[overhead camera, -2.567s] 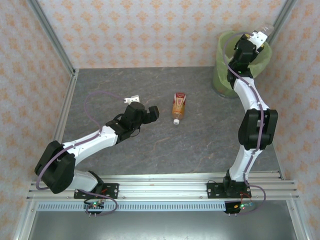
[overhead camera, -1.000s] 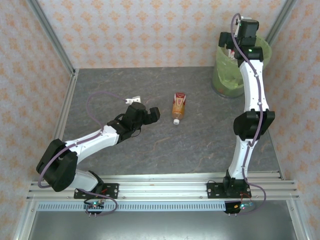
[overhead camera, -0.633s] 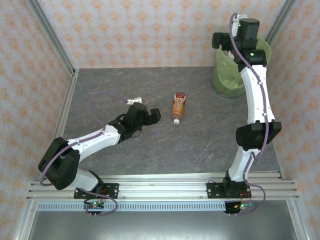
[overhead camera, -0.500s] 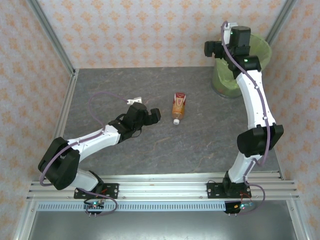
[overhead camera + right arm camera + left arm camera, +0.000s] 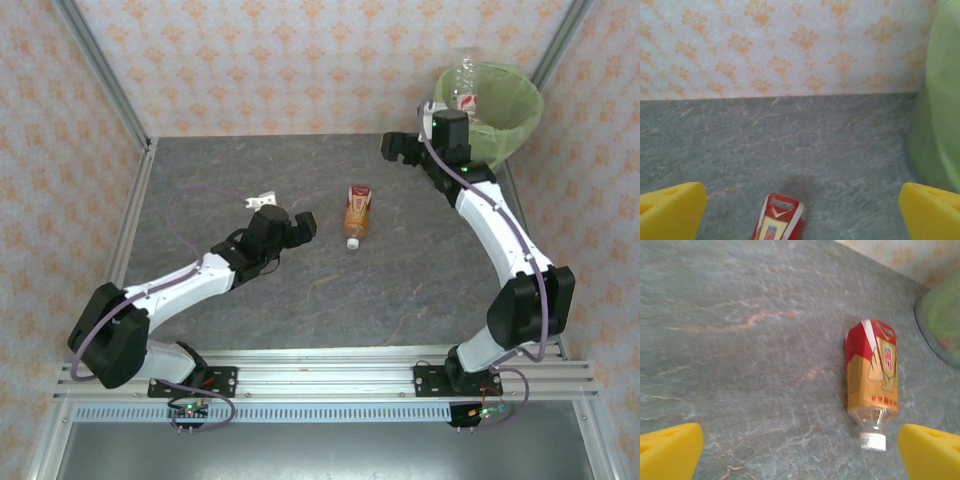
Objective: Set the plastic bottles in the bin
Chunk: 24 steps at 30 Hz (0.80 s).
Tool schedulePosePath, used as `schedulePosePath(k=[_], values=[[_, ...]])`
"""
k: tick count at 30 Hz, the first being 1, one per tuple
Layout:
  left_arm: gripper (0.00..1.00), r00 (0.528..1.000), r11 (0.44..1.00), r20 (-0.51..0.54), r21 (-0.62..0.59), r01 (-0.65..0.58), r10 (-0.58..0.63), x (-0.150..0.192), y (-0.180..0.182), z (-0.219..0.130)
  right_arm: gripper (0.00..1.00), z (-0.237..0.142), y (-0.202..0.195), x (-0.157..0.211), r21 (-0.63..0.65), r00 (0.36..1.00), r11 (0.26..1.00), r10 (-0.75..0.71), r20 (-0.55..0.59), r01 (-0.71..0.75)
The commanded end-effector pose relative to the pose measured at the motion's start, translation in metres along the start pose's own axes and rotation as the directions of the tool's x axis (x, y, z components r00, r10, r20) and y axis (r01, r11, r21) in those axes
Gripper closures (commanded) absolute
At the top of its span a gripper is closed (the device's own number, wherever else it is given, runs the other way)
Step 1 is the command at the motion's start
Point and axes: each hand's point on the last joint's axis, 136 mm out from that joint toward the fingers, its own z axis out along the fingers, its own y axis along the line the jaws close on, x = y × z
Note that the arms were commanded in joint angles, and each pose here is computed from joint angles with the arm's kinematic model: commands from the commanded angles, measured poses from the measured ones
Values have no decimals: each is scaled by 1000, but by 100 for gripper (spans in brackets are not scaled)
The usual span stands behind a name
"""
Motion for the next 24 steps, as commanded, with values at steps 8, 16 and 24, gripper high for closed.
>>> schedulePosePath(k=[8, 16, 24], values=[[0, 982, 975, 186, -207, 79, -40, -26, 56, -35, 1, 32, 18, 73, 16, 975, 980, 200, -101, -200], [0, 980, 968, 189, -229, 104, -61, -23, 65, -39, 1, 72, 41, 122, 57, 947, 987, 162, -276, -152], [0, 977, 963, 205, -248, 110, -59, -22, 73, -44, 1, 99, 41, 165, 165, 877, 985, 117, -465, -44]])
